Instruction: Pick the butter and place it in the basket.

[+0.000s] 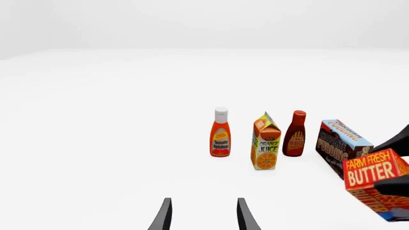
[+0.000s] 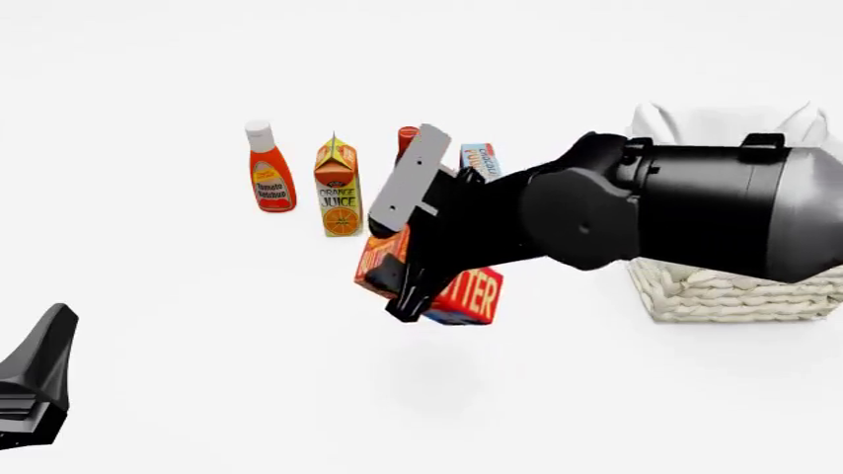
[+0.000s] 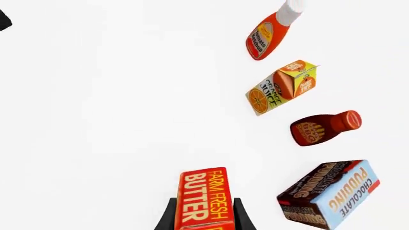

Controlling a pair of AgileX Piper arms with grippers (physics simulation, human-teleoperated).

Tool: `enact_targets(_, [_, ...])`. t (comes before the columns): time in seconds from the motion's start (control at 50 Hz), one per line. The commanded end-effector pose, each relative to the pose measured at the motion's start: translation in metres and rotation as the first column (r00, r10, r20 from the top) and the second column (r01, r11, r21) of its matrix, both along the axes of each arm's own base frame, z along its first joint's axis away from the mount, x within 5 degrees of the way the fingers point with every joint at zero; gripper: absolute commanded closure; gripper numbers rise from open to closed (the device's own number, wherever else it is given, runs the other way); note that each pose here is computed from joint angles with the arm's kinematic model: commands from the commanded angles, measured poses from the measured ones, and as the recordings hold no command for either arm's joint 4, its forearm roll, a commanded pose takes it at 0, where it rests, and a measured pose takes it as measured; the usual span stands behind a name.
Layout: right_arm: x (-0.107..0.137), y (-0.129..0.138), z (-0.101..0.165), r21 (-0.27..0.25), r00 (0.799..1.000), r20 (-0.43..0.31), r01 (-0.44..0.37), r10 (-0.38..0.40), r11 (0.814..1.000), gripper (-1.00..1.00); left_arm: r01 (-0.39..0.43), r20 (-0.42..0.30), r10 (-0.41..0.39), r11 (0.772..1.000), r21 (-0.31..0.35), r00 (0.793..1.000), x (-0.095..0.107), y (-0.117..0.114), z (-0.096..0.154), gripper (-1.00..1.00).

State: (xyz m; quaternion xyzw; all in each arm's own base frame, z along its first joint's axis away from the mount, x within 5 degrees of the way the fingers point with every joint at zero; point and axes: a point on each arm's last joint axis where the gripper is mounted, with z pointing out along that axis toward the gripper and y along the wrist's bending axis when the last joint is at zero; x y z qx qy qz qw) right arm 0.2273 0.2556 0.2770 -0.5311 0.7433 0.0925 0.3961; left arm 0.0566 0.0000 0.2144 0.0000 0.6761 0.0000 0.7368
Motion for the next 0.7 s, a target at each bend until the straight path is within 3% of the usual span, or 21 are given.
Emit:
enact_targets(0.02, [-0.006, -0.013, 0.038, 0.117, 0.997, 0.072, 0.031, -0.04, 0.993, 1.0, 0.0, 0.0, 0.0, 1.0, 0.0, 1.0, 0.0, 0.0, 0.0, -1.0])
enact_targets(0.2, [-0.012, -0.022, 0.058, 0.165, 0.993, 0.109, 0.034, -0.052, 0.986, 1.0, 0.0, 0.0, 0.0, 1.0, 0.0, 1.0, 0.0, 0.0, 0.0, -1.0])
enact_targets(0.44, [-0.018, -0.046, 0.091, 0.287, 0.975, 0.189, 0.057, -0.115, 0.956, 1.0, 0.0, 0.0, 0.0, 1.0, 0.0, 1.0, 0.0, 0.0, 0.0, -1.0])
enact_targets(0.7, [-0.025, -0.061, 0.108, 0.34, 0.963, 0.224, 0.068, -0.151, 0.938, 1.0, 0.0, 0.0, 0.0, 1.0, 0.0, 1.0, 0.0, 0.0, 0.0, -1.0])
